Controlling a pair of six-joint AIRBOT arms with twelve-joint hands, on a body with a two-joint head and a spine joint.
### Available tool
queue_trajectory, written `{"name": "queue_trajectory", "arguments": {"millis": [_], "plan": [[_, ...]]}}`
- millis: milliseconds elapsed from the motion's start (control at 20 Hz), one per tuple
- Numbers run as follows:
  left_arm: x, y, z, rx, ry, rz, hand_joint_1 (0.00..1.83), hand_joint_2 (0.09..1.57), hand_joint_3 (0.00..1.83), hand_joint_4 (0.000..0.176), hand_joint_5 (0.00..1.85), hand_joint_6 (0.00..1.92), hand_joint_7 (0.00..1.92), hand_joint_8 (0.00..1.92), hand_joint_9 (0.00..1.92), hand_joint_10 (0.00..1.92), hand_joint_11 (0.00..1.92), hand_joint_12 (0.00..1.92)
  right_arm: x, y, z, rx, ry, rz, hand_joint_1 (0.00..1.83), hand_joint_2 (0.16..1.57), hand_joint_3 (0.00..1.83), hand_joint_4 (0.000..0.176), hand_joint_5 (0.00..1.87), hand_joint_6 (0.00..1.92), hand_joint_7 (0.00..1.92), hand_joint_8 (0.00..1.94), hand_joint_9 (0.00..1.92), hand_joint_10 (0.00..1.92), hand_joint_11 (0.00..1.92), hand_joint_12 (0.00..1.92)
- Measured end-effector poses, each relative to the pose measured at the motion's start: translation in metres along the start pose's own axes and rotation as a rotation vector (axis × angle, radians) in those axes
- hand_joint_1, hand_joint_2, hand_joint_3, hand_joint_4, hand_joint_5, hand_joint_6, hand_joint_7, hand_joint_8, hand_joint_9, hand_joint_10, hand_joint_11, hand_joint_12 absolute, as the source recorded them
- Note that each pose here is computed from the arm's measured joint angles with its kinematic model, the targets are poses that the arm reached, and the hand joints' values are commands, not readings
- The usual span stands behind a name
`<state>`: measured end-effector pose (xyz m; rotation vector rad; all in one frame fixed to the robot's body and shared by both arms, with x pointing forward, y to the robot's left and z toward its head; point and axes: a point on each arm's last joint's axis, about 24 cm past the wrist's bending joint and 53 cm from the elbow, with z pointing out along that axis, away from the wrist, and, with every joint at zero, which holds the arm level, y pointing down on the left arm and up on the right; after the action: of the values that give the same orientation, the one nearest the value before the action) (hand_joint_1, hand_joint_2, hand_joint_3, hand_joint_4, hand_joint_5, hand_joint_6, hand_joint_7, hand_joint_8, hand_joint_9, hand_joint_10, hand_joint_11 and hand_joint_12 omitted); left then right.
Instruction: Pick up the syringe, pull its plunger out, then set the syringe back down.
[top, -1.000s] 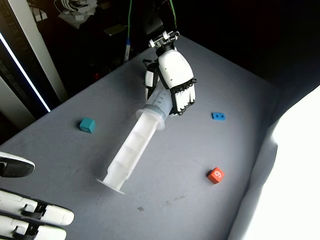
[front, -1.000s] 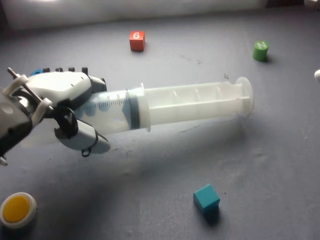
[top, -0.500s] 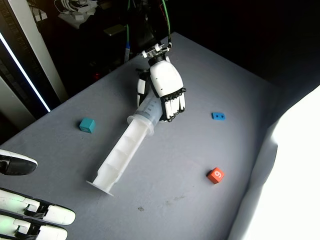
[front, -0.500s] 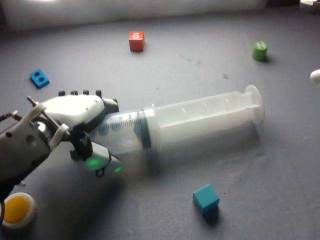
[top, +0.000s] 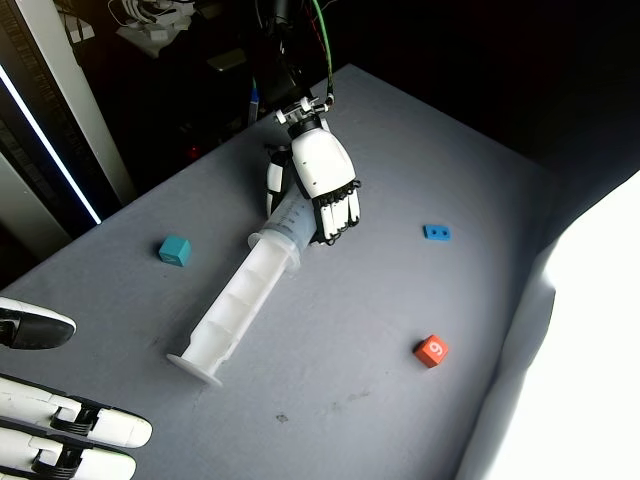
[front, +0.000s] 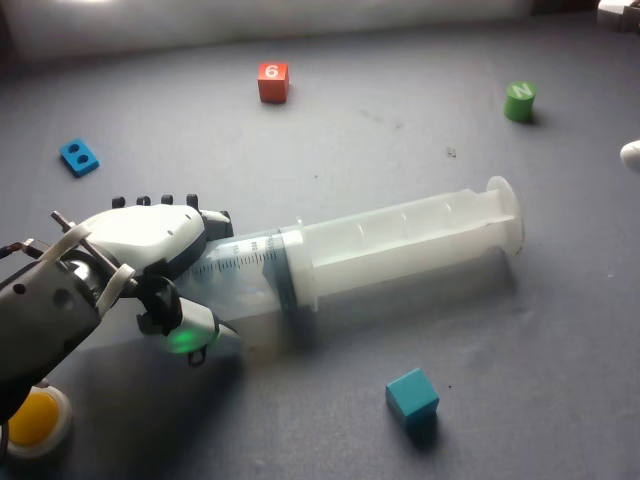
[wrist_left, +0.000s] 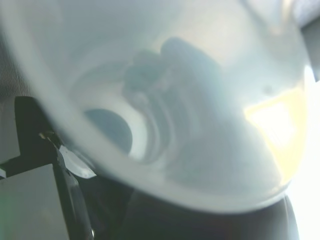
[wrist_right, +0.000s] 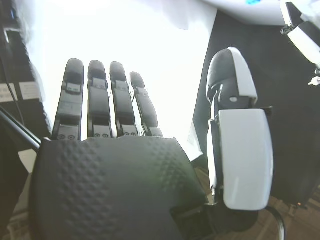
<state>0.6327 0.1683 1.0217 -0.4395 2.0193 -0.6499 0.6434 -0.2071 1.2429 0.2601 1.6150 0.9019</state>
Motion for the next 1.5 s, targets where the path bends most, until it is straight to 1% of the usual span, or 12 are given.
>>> {"name": "queue_trajectory", "arguments": {"millis": [50, 100, 200, 300, 350, 550, 700, 750, 1000, 1050, 1300, 1500], "plan": [[0.001, 0.000, 0.000, 0.000, 0.001, 0.000, 0.86, 1.23, 0.00, 0.000, 0.17, 1.12, 0.20, 1.25, 0.15, 1.36, 0.02, 1.57, 0.000, 0.000, 0.000, -0.001, 0.001, -0.002, 0.64, 1.10, 0.00, 0.000, 0.09, 0.00, 0.16, 0.00, 0.16, 0.00, 0.00, 0.34], [0.002, -0.001, 0.000, 0.001, 0.004, 0.006, 0.88, 1.05, 0.00, 0.000, 0.06, 0.57, 0.03, 0.91, 0.01, 1.11, 0.00, 1.15, 0.001, 0.001, 0.000, -0.003, 0.002, -0.007, 0.67, 1.10, 0.00, 0.000, 0.10, 0.00, 0.17, 0.00, 0.16, 0.00, 0.00, 0.33], [0.004, -0.002, 0.000, 0.004, 0.006, 0.004, 0.85, 1.01, 0.00, 0.000, 0.01, 0.52, 0.01, 0.86, 0.00, 1.05, 0.00, 1.03, 0.001, 0.001, 0.000, -0.005, 0.003, -0.009, 0.60, 1.13, 0.01, 0.000, 0.05, 0.00, 0.12, 0.00, 0.12, 0.00, 0.00, 0.22], [0.006, -0.003, 0.000, 0.007, 0.006, 0.002, 0.75, 0.95, 0.00, 0.000, 0.00, 0.55, 0.00, 0.83, 0.00, 1.00, 0.00, 0.92, 0.002, 0.002, 0.000, -0.007, 0.005, -0.012, 0.69, 1.08, 0.00, 0.000, 0.10, 0.00, 0.18, 0.00, 0.18, 0.01, 0.00, 0.39], [0.008, -0.005, 0.000, 0.009, 0.011, 0.000, 0.72, 0.92, 0.00, 0.000, 0.00, 0.53, 0.00, 0.83, 0.00, 1.02, 0.00, 0.92, 0.002, 0.001, 0.000, -0.007, 0.004, -0.013, 0.71, 1.09, 0.00, 0.000, 0.07, 0.00, 0.14, 0.00, 0.12, 0.01, 0.00, 0.23], [0.010, -0.009, 0.000, 0.021, 0.014, 0.010, 0.76, 0.87, 0.00, 0.000, 0.00, 0.62, 0.00, 0.93, 0.00, 1.10, 0.00, 1.05, 0.002, 0.002, 0.000, -0.010, 0.003, -0.020, 0.67, 1.10, 0.00, 0.000, 0.06, 0.00, 0.14, 0.00, 0.13, 0.00, 0.00, 0.22], [0.003, -0.024, 0.001, 0.051, 0.009, 0.018, 0.80, 0.89, 0.01, 0.000, 0.00, 0.67, 0.00, 0.95, 0.00, 1.12, 0.00, 1.07, 0.003, 0.003, 0.000, -0.016, 0.000, -0.018, 0.70, 1.06, 0.00, 0.000, 0.10, 0.01, 0.20, 0.01, 0.19, 0.01, 0.00, 0.41], [-0.003, -0.035, 0.001, 0.074, 0.007, 0.038, 0.85, 0.91, 0.01, 0.000, 0.00, 0.62, 0.00, 0.93, 0.00, 1.13, 0.00, 1.05, 0.003, 0.004, 0.001, -0.018, 0.001, -0.018, 0.67, 1.10, 0.01, 0.000, 0.06, 0.00, 0.15, 0.00, 0.14, 0.00, 0.00, 0.26], [-0.043, -0.098, 0.001, 0.193, 0.002, 0.147, 0.81, 0.91, 0.01, 0.000, 0.00, 0.64, 0.00, 0.92, 0.00, 1.11, 0.00, 1.05, 0.012, 0.014, -0.001, -0.069, 0.030, -0.081, 0.66, 1.12, 0.01, 0.000, 0.04, 0.00, 0.13, 0.00, 0.12, 0.00, 0.00, 0.20], [-0.052, -0.109, 0.000, 0.213, -0.009, 0.162, 0.83, 0.92, 0.01, 0.000, 0.00, 0.65, 0.00, 0.94, 0.00, 1.12, 0.00, 1.06, 0.015, 0.014, -0.002, -0.074, 0.037, -0.088, 0.70, 1.08, 0.00, 0.000, 0.10, 0.01, 0.18, 0.00, 0.17, 0.01, 0.00, 0.35], [-0.067, -0.154, -0.013, 0.321, 0.026, 0.182, 0.80, 0.94, 0.01, 0.000, 0.00, 0.69, 0.00, 1.01, 0.00, 1.20, 0.00, 1.21, 0.022, 0.025, -0.003, -0.127, 0.054, -0.120, 0.64, 1.09, 0.00, 0.000, 0.08, 0.01, 0.17, 0.00, 0.16, 0.00, 0.00, 0.32], [-0.066, -0.170, -0.034, 0.370, 0.054, 0.179, 0.85, 0.94, 0.01, 0.000, 0.00, 0.70, 0.00, 1.00, 0.00, 1.16, 0.00, 1.16, 0.030, 0.032, -0.004, -0.161, 0.073, -0.134, 0.66, 1.11, 0.00, 0.000, 0.11, 0.01, 0.18, 0.00, 0.16, 0.00, 0.00, 0.31]]}}
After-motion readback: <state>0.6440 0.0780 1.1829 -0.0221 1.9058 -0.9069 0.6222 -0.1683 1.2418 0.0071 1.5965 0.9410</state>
